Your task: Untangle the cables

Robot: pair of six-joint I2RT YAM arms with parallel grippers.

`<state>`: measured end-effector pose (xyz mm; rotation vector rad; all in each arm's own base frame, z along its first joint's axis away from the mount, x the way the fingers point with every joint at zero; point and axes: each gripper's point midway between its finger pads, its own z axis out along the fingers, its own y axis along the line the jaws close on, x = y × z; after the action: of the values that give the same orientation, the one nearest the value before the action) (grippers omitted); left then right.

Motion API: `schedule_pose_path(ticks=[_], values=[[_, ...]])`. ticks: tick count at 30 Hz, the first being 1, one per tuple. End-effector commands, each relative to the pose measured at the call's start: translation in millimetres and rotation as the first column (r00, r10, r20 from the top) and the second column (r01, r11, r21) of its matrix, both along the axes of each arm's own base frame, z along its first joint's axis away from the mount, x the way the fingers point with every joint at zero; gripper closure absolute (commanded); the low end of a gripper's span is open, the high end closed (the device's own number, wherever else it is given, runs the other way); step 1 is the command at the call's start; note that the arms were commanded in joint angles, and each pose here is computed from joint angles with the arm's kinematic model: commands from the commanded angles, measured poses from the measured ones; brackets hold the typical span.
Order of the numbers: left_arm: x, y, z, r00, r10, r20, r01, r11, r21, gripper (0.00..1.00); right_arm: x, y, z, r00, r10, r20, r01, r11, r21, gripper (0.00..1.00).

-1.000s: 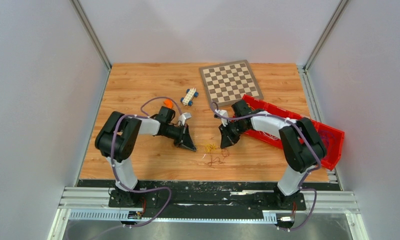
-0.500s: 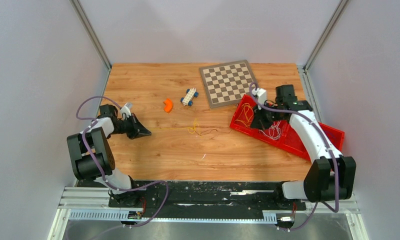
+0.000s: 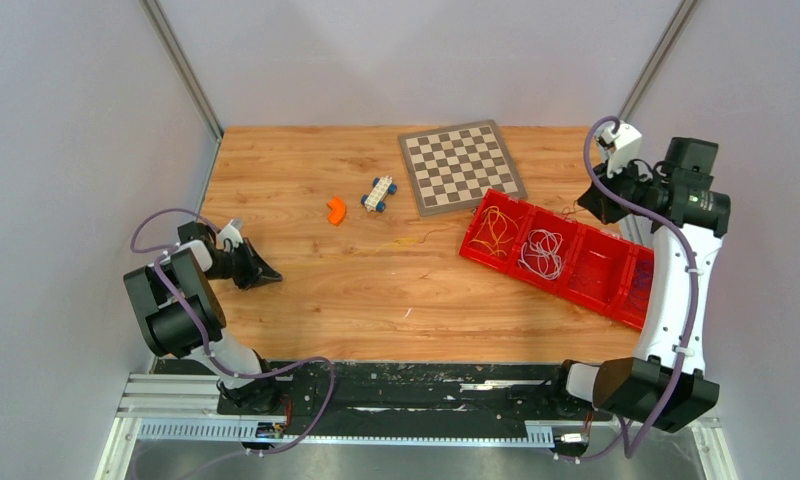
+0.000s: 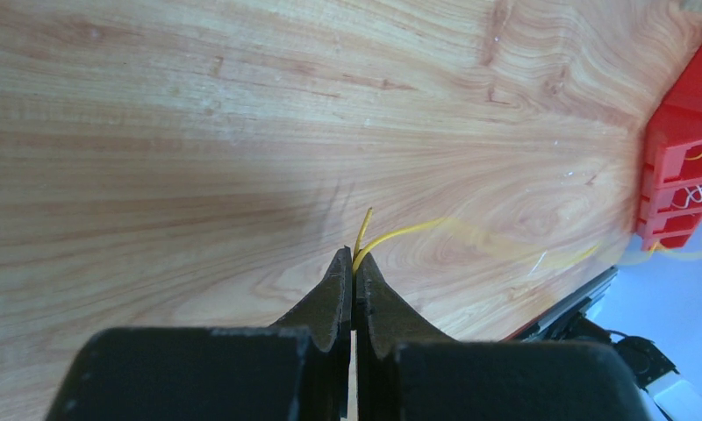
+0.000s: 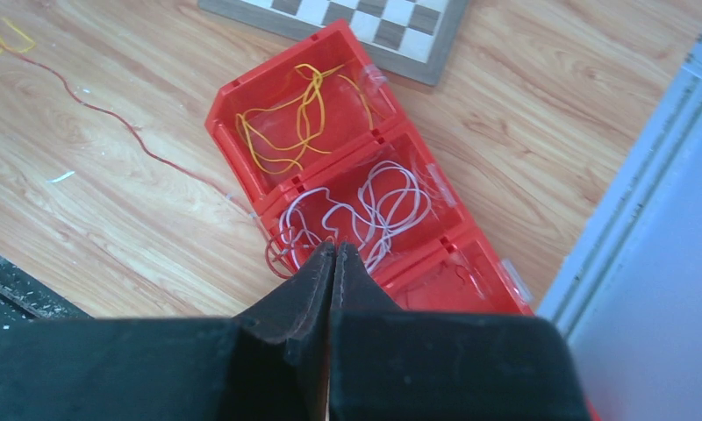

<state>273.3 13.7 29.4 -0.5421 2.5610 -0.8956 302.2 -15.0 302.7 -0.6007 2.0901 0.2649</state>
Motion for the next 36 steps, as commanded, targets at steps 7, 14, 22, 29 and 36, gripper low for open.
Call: schedule_pose_path(ticks=[7, 14, 22, 29, 36], values=[[1.6, 16.6, -5.7, 1.000, -0.018, -0.006, 0.018, 0.997, 0.072, 1.00, -15.7, -53.2, 60.7, 0.983, -0.116, 0.140, 0.121, 0.992, -0.026, 1.00], [1.7, 20.1, -7.2, 0.999, -0.035, 0.002, 0.034, 0.995, 0.095, 1.00, -14.6, -114.5, 97.1, 0.941, -0.265, 0.212, 0.271, 0.963, 0.000, 1.00], [6.1, 15.0, -0.7, 0.999, -0.032, 0.022, 0.031, 0.998, 0.055, 1.00, -12.8, -128.8, 90.8, 0.940, -0.278, 0.199, 0.284, 0.959, -0.002, 1.00], [20.5, -24.5, 42.7, 0.980, -0.111, 0.166, 0.122, 0.991, -0.059, 1.00, -18.1, -126.5, 63.9, 0.949, -0.282, 0.140, 0.284, 0.959, 0.008, 1.00], [32.4, -72.8, 82.5, 0.908, -0.250, 0.336, 0.258, 0.966, 0.019, 1.00, -27.5, -120.4, 35.9, 0.956, -0.281, 0.079, 0.281, 0.960, 0.012, 1.00]])
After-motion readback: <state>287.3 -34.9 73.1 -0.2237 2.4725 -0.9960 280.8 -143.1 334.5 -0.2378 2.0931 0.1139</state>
